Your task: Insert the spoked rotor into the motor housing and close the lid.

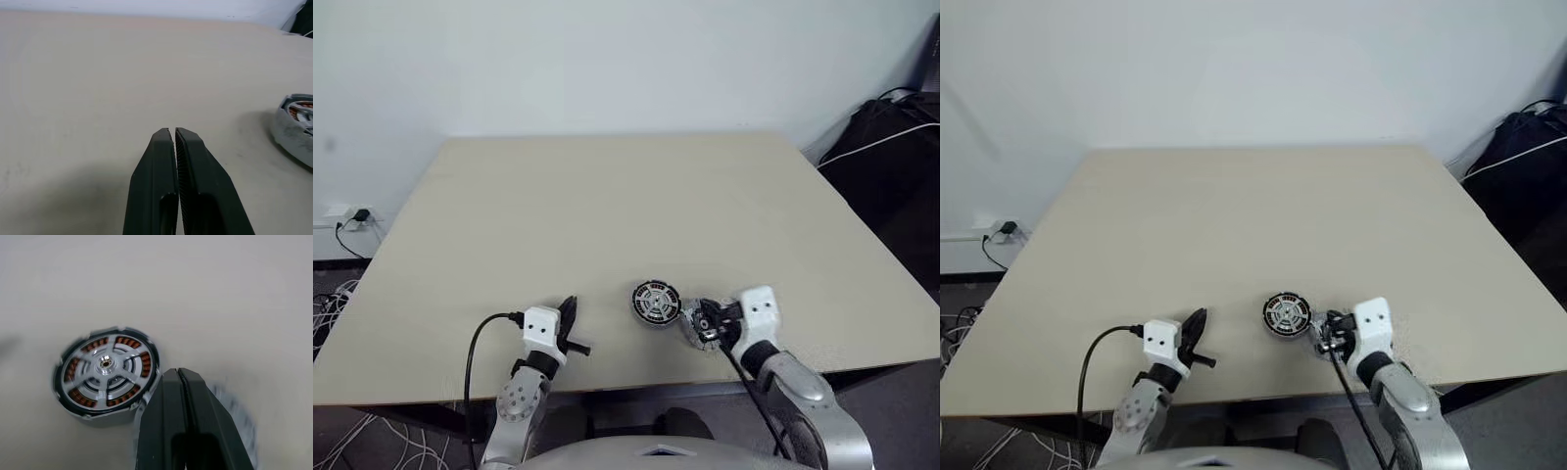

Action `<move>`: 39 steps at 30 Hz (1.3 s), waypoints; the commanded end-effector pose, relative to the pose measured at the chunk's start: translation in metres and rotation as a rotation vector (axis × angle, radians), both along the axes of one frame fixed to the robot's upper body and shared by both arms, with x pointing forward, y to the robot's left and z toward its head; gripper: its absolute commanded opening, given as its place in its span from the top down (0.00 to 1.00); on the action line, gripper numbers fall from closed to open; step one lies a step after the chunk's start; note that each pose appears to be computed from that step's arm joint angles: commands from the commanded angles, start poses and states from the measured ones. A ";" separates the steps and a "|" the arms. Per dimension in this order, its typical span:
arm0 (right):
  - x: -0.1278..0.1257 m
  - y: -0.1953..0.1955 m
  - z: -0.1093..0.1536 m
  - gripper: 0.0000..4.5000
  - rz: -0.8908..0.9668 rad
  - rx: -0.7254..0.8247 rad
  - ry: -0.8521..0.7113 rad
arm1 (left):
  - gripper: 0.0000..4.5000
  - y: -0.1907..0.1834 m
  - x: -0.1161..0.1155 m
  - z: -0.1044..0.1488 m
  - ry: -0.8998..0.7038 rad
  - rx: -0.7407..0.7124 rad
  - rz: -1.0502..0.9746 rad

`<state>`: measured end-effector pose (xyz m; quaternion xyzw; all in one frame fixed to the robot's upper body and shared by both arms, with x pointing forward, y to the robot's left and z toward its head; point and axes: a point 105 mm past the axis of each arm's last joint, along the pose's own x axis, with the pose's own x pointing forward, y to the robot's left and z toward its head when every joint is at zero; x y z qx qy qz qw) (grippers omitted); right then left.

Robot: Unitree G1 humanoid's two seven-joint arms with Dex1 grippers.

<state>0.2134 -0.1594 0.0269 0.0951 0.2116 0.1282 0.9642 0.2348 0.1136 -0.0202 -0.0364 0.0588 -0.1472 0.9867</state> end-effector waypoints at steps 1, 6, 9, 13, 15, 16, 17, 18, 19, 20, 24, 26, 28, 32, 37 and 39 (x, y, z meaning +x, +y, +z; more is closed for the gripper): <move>-0.007 0.000 0.013 0.99 -0.021 0.129 -0.013 | 0.96 0.003 0.006 0.004 -0.035 -0.003 -0.007; -0.016 -0.005 0.008 0.99 -0.062 0.233 0.054 | 0.96 0.006 0.005 -0.008 -0.012 -0.007 -0.022; -0.021 -0.010 0.006 0.99 -0.061 0.281 0.093 | 0.96 0.005 0.003 -0.012 -0.003 -0.013 -0.032; -0.030 -0.012 0.002 0.99 -0.018 0.345 0.161 | 0.96 0.005 0.000 -0.018 0.006 -0.015 -0.037; -0.033 -0.013 0.001 0.99 -0.005 0.381 0.192 | 0.96 0.004 0.000 -0.021 0.010 -0.018 -0.038; -0.034 -0.012 0.001 0.99 0.001 0.399 0.204 | 0.96 0.004 -0.001 -0.022 0.011 -0.019 -0.039; -0.036 -0.011 0.001 0.99 0.011 0.420 0.215 | 0.96 0.003 -0.001 -0.022 0.012 -0.021 -0.040; -0.037 -0.009 0.001 0.99 0.018 0.434 0.223 | 0.96 0.003 -0.002 -0.023 0.012 -0.022 -0.040; -0.038 -0.008 0.001 0.99 0.030 0.440 0.232 | 0.96 0.002 -0.002 -0.023 0.012 -0.023 -0.041; -0.039 -0.007 0.001 0.99 0.038 0.445 0.242 | 0.96 0.002 -0.002 -0.023 0.012 -0.024 -0.042; -0.042 -0.002 -0.001 0.99 0.066 0.463 0.270 | 0.96 -0.001 -0.001 -0.018 -0.005 -0.026 -0.050; -0.042 0.001 -0.002 0.99 0.075 0.468 0.278 | 0.96 -0.002 0.001 -0.012 -0.023 -0.024 -0.057; -0.041 0.003 -0.003 0.99 0.083 0.473 0.283 | 0.96 -0.003 0.003 -0.003 -0.046 -0.027 -0.066; -0.040 0.008 -0.005 0.99 0.100 0.479 0.293 | 0.96 -0.012 0.008 0.019 -0.088 -0.051 -0.119; -0.037 0.012 -0.010 0.99 0.101 0.477 0.301 | 0.96 -0.026 0.011 0.046 -0.134 -0.082 -0.193; -0.036 0.012 -0.012 0.99 0.096 0.477 0.304 | 0.96 -0.030 0.011 0.053 -0.138 -0.088 -0.213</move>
